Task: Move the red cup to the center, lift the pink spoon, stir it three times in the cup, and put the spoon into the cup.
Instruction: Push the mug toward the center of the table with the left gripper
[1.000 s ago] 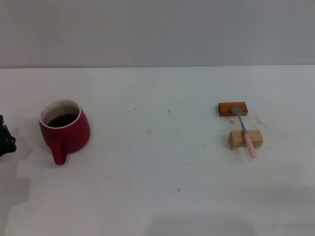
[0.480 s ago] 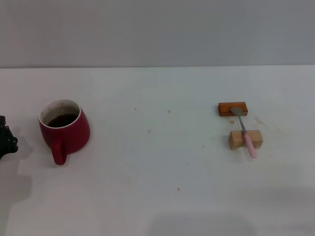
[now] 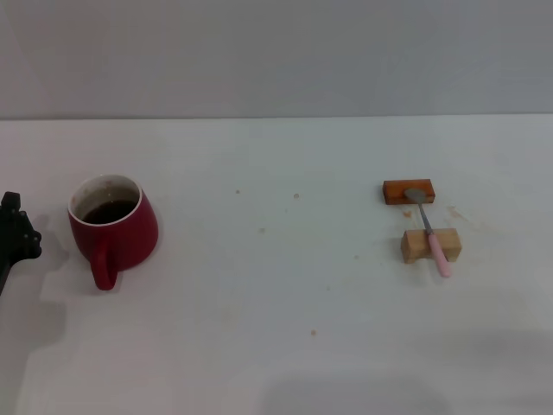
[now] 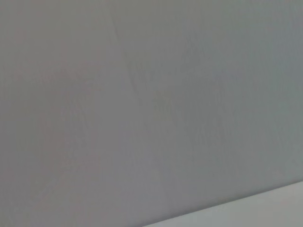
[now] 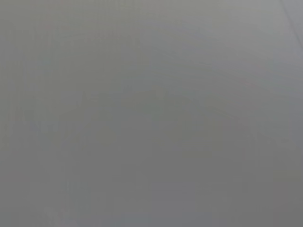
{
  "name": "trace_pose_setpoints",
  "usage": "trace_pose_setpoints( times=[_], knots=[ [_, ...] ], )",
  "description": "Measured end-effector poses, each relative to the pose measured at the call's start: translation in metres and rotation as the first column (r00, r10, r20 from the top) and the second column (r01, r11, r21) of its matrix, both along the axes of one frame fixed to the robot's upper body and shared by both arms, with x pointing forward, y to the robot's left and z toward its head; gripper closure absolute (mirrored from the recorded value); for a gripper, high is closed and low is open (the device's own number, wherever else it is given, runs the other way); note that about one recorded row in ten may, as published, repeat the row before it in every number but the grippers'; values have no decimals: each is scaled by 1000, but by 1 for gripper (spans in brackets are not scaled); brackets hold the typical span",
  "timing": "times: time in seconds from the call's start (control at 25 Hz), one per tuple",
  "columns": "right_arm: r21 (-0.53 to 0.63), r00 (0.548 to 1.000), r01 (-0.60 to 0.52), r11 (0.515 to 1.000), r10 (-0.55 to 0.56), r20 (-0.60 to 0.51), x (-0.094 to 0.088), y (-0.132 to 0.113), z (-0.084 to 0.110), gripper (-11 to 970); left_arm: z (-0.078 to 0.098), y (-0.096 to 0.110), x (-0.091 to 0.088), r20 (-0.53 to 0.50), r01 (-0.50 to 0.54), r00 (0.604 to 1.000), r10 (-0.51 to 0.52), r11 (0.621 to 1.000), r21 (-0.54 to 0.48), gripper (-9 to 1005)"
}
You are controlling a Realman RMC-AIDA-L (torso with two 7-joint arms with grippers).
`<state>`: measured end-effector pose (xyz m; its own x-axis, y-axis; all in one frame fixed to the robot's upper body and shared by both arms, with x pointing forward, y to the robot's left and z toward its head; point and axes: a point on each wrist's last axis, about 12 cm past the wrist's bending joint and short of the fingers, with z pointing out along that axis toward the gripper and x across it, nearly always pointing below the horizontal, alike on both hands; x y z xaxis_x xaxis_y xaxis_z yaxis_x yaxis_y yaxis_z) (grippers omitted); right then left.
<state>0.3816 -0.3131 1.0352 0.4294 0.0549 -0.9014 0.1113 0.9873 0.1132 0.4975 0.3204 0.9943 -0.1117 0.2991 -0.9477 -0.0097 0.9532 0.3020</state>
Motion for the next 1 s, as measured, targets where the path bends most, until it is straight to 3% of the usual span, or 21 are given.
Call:
trace_pose_setpoints(
  times=[1.0],
  knots=[
    [-2,1000,-7,1000,7,8,-1,1,1,285,-4,-5,2,-39,37,999,-36,999,12,996]
  ],
)
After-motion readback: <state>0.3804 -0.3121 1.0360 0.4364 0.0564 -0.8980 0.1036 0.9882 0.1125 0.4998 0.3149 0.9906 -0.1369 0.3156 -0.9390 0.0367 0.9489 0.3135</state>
